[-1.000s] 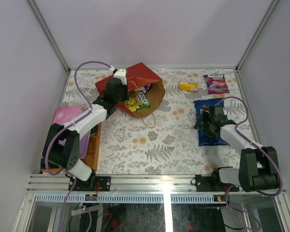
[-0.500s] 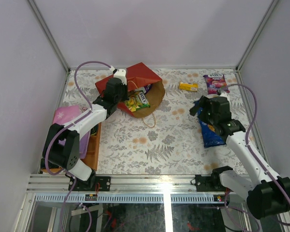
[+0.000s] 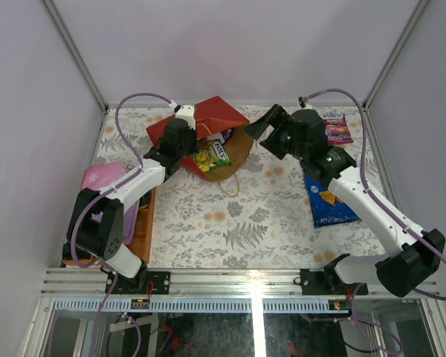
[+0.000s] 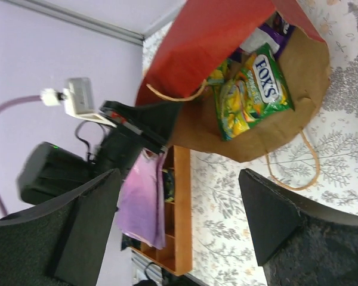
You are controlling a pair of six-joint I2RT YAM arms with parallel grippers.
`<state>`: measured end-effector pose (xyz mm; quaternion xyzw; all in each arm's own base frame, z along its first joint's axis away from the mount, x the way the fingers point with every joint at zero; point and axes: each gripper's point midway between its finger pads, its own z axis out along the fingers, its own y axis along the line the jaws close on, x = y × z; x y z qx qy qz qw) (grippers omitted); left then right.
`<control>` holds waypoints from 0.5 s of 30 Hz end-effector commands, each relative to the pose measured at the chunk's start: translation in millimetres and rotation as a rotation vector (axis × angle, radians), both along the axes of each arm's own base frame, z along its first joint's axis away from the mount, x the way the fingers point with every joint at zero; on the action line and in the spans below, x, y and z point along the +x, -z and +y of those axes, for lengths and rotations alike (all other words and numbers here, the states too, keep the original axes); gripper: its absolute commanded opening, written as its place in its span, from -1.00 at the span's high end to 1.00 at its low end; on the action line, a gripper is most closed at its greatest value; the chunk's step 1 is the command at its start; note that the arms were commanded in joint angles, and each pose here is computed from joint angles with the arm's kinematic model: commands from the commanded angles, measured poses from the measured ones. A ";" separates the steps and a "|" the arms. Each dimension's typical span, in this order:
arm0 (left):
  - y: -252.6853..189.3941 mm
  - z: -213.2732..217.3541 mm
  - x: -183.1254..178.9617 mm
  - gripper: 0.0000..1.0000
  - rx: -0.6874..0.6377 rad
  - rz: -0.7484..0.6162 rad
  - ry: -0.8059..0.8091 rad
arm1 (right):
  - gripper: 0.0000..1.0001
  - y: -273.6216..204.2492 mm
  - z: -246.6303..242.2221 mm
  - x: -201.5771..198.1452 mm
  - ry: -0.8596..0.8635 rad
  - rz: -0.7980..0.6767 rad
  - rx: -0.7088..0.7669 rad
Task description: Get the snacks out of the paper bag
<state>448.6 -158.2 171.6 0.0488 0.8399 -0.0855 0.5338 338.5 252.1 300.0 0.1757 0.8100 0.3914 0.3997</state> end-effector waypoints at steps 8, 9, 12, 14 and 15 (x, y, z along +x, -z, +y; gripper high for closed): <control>-4.9 13.0 6.1 1.00 0.014 -0.008 -0.058 | -0.84 -13.1 27.5 13.4 -0.017 0.078 0.142; -6.8 12.7 5.7 1.00 0.011 -0.012 -0.056 | -0.84 -12.2 31.7 14.0 -0.031 0.084 0.153; -7.6 13.3 5.6 1.00 0.012 -0.015 -0.057 | -0.84 -13.8 40.4 13.9 -0.055 0.077 0.164; -7.7 14.5 6.0 1.00 0.016 -0.016 -0.061 | -0.84 -13.3 45.5 14.4 -0.059 0.076 0.165; -7.9 14.8 6.1 1.00 0.018 -0.017 -0.063 | -0.84 -12.0 48.0 14.9 -0.058 0.083 0.158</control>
